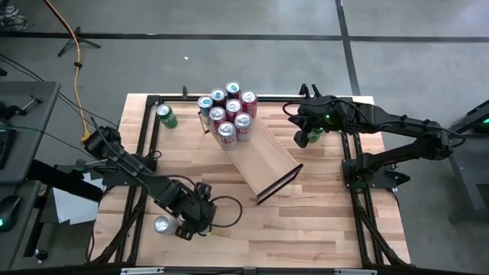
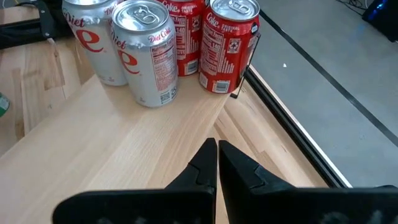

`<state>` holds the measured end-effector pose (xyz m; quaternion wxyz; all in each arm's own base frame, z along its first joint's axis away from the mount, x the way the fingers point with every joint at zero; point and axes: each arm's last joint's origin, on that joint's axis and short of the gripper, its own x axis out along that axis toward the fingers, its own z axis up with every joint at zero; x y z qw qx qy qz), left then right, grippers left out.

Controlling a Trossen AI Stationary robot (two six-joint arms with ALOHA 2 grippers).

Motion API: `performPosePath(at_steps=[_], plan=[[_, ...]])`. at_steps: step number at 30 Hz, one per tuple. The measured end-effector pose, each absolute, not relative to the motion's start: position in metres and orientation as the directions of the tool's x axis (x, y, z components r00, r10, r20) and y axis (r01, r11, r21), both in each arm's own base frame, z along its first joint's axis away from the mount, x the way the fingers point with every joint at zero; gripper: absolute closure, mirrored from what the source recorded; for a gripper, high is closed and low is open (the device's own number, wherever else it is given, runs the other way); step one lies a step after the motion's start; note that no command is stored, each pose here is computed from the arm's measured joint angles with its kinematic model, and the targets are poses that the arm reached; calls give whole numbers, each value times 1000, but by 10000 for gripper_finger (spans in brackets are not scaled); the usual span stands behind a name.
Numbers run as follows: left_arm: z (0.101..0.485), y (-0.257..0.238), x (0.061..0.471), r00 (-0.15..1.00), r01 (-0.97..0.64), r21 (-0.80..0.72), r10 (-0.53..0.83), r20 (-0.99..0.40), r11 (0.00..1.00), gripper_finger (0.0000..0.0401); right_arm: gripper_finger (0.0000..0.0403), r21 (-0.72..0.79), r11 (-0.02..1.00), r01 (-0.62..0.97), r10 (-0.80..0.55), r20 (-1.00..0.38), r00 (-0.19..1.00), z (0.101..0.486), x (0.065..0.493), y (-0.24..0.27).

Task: Place canned beverage on shelf
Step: Put the silver soda can on the shelf aligned with the other silver soda cans

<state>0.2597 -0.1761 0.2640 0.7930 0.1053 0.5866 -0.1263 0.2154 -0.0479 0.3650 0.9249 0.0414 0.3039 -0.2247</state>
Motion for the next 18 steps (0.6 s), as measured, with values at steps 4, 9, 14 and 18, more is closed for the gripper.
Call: performPosePath(at_steps=[4,9,14,18], plan=[[255,-182,261,267,332,45,-48,-963,942,72,402,-63,896,440,-390,-587,710,364,215,-48],[246,-188,264,249,334,50,-37,-968,941,72,402,-67,896,439,-388,-598,701,363,214,-48],[235,-192,269,230,304,51,-22,-973,951,72,402,-73,896,437,-385,-617,687,361,213,-47],[226,-194,272,213,279,58,-3,-977,959,72,402,-77,897,436,-384,-626,679,360,212,-47]])
